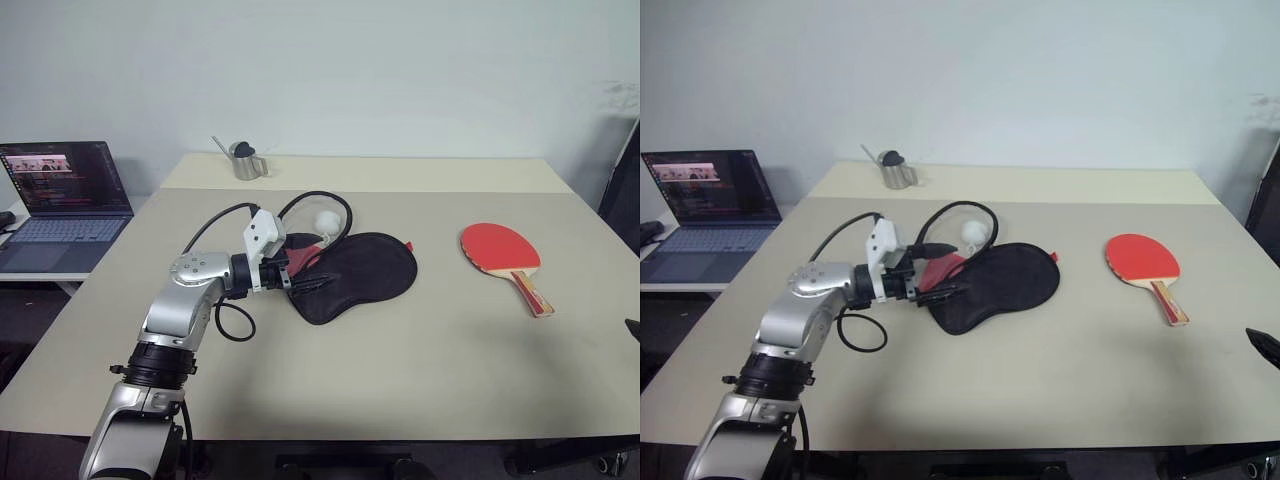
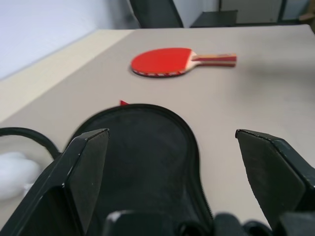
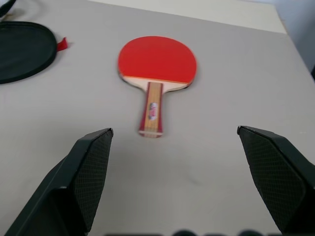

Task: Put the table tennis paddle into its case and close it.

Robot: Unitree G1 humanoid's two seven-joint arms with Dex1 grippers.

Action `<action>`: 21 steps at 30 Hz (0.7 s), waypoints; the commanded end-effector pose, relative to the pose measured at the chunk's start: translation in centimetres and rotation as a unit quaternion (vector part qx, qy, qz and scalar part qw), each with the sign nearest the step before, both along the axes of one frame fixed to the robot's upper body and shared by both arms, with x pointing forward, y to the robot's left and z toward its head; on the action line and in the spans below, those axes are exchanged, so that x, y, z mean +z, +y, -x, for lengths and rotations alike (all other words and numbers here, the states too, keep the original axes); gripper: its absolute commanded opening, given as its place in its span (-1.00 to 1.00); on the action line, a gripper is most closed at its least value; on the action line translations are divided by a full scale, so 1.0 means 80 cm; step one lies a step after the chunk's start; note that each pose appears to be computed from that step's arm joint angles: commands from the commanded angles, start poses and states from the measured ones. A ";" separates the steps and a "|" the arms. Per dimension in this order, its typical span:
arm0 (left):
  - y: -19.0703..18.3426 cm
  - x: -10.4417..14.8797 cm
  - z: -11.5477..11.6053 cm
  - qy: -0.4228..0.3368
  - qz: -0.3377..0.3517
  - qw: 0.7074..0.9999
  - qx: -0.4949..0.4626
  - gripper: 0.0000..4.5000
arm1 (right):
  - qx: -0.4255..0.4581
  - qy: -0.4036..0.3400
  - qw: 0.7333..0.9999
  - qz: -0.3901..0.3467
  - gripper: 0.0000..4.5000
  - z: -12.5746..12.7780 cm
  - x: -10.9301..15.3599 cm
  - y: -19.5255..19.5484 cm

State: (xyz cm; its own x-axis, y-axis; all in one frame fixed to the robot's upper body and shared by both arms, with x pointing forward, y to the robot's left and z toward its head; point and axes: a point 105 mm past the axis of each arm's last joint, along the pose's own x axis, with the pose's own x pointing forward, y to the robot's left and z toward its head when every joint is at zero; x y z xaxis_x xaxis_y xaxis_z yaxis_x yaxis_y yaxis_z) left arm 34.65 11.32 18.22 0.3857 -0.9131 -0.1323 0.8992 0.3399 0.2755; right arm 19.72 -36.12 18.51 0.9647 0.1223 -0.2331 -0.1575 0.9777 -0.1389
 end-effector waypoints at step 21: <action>0.066 0.005 -0.022 -0.015 -0.010 0.999 0.050 1.00 | 0.094 0.016 0.995 -0.023 0.97 0.013 0.008 0.073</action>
